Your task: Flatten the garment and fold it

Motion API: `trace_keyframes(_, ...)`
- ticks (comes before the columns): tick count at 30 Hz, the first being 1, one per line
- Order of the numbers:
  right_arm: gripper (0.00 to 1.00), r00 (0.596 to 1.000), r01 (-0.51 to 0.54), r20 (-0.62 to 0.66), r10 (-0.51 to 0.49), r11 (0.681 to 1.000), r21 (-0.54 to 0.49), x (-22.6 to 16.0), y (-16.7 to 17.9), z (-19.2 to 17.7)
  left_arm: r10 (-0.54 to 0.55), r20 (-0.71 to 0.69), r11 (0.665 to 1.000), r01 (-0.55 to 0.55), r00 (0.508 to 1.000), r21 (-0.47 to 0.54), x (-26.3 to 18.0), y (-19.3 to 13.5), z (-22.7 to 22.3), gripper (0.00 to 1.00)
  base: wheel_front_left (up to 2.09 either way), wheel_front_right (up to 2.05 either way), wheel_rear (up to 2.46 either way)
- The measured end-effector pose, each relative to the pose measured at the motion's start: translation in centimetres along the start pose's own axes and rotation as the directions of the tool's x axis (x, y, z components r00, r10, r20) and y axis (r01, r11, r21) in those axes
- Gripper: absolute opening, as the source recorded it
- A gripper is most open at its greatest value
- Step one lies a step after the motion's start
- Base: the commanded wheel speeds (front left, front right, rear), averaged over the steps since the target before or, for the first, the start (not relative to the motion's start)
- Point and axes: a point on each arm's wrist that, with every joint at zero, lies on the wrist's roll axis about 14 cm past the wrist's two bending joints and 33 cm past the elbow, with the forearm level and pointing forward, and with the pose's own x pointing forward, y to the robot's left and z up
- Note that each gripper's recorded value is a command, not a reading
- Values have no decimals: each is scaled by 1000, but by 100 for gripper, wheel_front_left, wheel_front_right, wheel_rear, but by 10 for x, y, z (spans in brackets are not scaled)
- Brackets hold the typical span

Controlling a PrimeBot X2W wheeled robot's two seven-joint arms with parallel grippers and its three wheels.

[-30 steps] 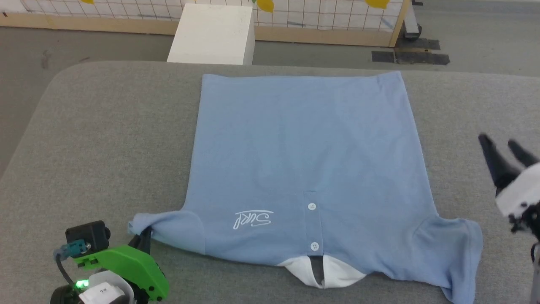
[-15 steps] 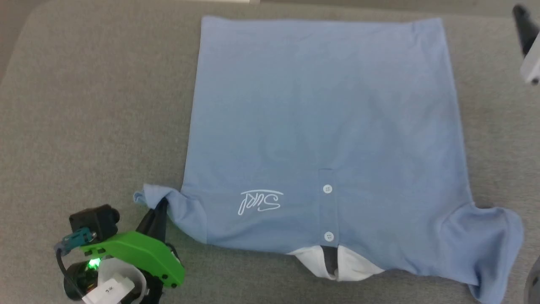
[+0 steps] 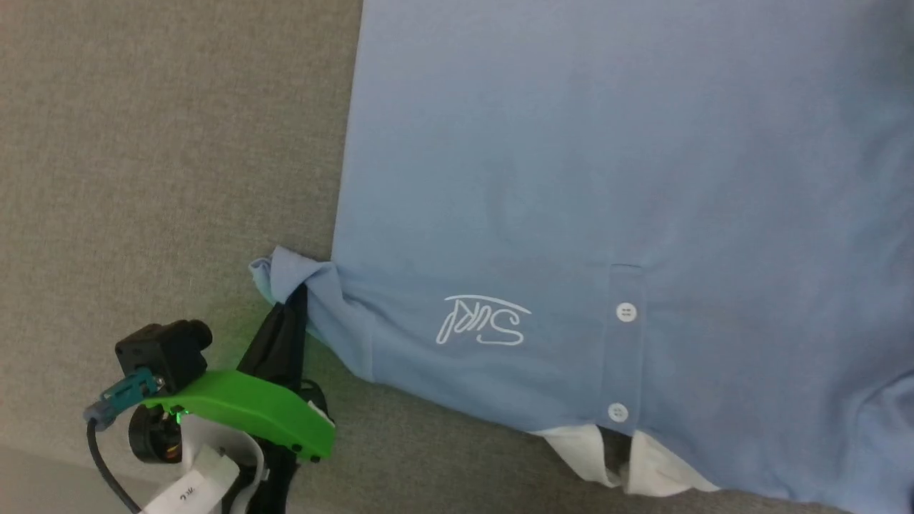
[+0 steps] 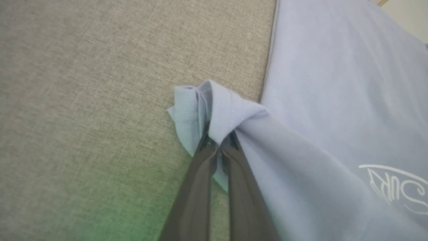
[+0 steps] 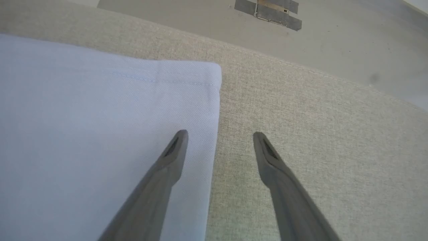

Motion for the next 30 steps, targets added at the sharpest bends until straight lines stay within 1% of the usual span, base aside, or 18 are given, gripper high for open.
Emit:
trace_keyframes(4,100,997,-16,-77,13,999,-41,20,14,-14,24,-6,1000,-24,1000,-11,2,6,-4,0,0,0,0)
trace_keyframes(6,100,994,-27,-104,24,999,-25,24,16,-14,32,-5,999,-32,999,-9,2,9,-5,0,0,0,0)
trace_keyframes(7,31,993,-31,-115,29,999,-15,25,17,-14,35,-3,999,-35,999,-8,2,10,-4,0,0,0,0)
trace_keyframes(8,12,993,-31,-118,29,999,-18,24,17,-13,38,-1,999,-38,999,-7,2,11,-4,0,0,0,0)
trace_keyframes(9,0,993,-33,-115,30,999,-20,23,17,-11,40,4,999,-40,999,-6,2,12,-3,0,0,0,0)
trace_keyframes(12,0,996,-52,-76,53,999,13,15,19,-2,50,11,999,-50,999,-2,-1,17,-1,0,0,0,0)
trace_keyframes(13,0,997,-56,-45,57,998,22,11,18,5,51,12,999,-51,999,1,-2,18,0,0,0,0,0)
trace_keyframes(14,0,998,-67,18,67,997,34,0,16,17,57,15,998,-57,998,9,-5,22,1,0,0,0,0)
trace_keyframes(16,0,991,-89,100,85,995,45,-16,15,33,61,16,998,-61,998,18,-9,26,2,0,0,0,0)
trace_keyframes(19,0,984,-112,142,104,993,50,-38,10,32,63,13,998,-64,998,24,-16,29,3,0,0,0,0)
trace_keyframes(21,0,985,-114,136,107,992,47,-54,3,20,60,6,998,-60,998,26,-22,29,1,0,0,0,0)
trace_keyframes(25,0,989,-117,102,111,992,56,-97,-14,-17,52,-4,998,-52,999,32,-37,28,-3,0,0,0,0)
trace_keyframes(28,0,992,-105,78,98,990,91,-134,-32,-51,14,12,999,-15,1000,35,-44,16,1,0,0,0,0)
trace_keyframes(30,0,996,-89,40,85,988,123,-159,-42,-84,-15,29,999,14,999,38,-47,7,6,0,0,0,0)
